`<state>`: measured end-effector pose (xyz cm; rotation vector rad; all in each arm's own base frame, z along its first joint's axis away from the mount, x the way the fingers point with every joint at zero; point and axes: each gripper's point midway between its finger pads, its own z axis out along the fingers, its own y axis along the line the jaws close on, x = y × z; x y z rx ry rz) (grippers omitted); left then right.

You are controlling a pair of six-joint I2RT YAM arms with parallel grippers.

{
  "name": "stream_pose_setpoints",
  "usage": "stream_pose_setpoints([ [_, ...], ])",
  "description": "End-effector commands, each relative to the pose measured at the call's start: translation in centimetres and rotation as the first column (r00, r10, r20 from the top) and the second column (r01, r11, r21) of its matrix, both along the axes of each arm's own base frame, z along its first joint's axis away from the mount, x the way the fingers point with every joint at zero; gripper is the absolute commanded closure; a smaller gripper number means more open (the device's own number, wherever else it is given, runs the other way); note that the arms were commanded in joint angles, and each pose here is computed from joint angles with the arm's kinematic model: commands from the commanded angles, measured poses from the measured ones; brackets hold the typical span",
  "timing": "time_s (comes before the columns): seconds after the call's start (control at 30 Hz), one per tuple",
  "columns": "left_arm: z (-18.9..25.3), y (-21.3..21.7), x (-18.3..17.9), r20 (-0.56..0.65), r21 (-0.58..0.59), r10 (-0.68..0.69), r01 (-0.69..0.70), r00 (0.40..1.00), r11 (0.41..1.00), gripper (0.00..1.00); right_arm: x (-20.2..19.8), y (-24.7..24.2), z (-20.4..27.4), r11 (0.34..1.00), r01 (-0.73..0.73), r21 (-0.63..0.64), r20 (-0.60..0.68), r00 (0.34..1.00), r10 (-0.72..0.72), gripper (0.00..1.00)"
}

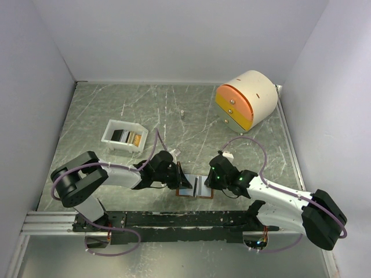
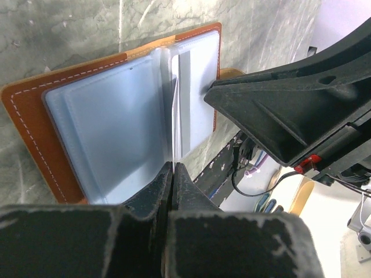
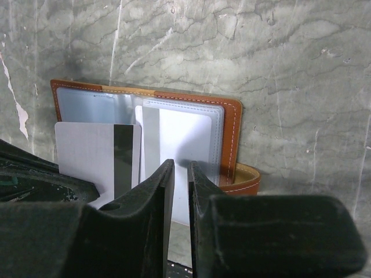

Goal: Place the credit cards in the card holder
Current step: Insert the credit card into the card holder.

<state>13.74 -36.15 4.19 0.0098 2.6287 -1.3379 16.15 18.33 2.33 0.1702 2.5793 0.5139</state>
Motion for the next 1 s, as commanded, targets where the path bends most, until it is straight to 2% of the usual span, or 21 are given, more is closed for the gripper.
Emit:
stream_pose_setpoints([
  [0.0, 0.3, -0.4, 0.1, 0.007, -0.031, -0.01, 0.01, 1.0, 0.999, 0.93, -0.5, -0.8, -0.7, 1.0, 0.011, -0.026, -0.012, 1.0, -0.012, 0.84],
  [0.97, -1.1, -0.3, 0.9, 0.003, 0.026, 0.021, -0.021, 1.0, 0.999, 0.93, -0.6, -0.8, -0.9, 1.0, 0.014, -0.02, -0.014, 1.0, -0.014, 0.84],
])
